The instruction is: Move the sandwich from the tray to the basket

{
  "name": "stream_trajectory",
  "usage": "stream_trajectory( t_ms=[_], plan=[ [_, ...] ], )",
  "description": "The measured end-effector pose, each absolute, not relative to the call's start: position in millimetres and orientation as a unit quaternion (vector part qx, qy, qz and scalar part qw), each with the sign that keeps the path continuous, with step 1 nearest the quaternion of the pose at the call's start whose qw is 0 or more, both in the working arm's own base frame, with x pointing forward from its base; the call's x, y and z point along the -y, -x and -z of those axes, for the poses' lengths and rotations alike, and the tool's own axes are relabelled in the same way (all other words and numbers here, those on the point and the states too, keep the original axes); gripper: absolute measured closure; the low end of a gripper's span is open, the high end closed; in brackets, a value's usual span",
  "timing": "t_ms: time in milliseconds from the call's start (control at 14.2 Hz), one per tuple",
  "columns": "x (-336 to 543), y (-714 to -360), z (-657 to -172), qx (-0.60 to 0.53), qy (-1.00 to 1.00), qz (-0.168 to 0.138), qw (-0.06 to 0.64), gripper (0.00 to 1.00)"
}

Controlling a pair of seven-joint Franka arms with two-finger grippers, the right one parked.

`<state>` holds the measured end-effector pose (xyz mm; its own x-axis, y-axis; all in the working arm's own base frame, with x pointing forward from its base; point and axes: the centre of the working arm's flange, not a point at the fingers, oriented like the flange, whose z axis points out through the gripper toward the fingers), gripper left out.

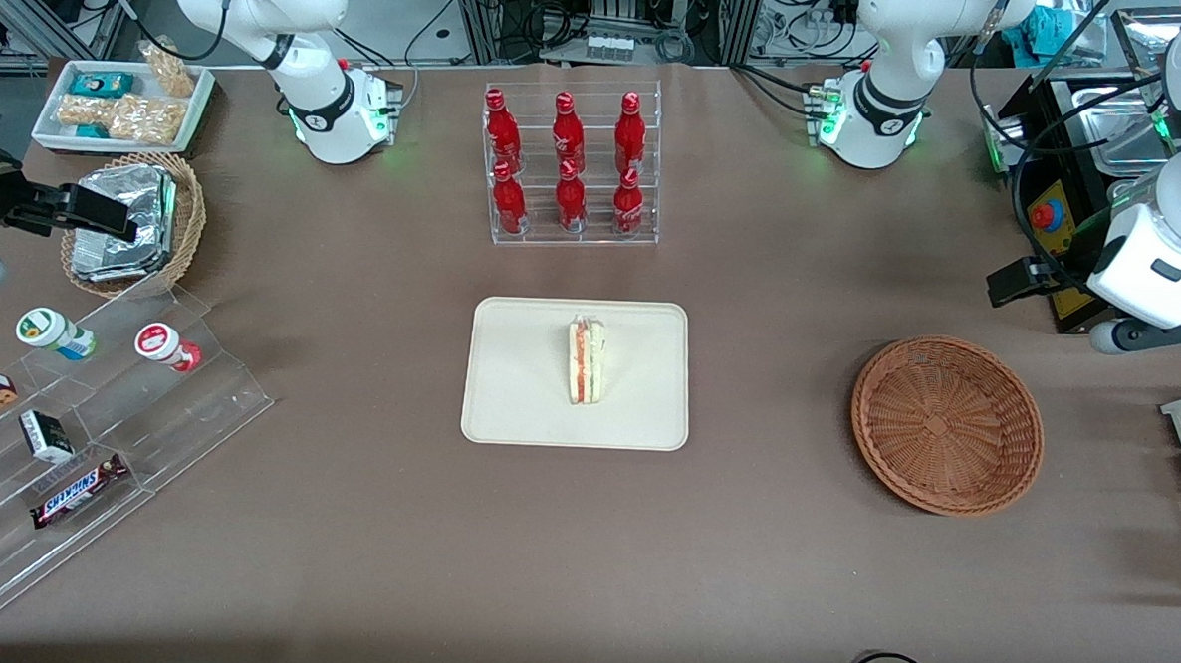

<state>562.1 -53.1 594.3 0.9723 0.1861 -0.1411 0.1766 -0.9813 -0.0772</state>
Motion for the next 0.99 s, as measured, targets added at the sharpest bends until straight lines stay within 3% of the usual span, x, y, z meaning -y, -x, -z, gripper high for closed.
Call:
stream_trajectory(
  t_ms=[211, 634, 986],
  plan=[
    [52.6, -558.7, -592.5, 0.091, 0.991, -0.087, 0.035, 0.0],
    [45.8, -560.4, -596.0, 0.097, 0.991, -0.084, 0.038, 0.0],
    [65.5, -583.4, -547.5, 0.077, 0.99, -0.11, 0.037, 0.0]
  ],
)
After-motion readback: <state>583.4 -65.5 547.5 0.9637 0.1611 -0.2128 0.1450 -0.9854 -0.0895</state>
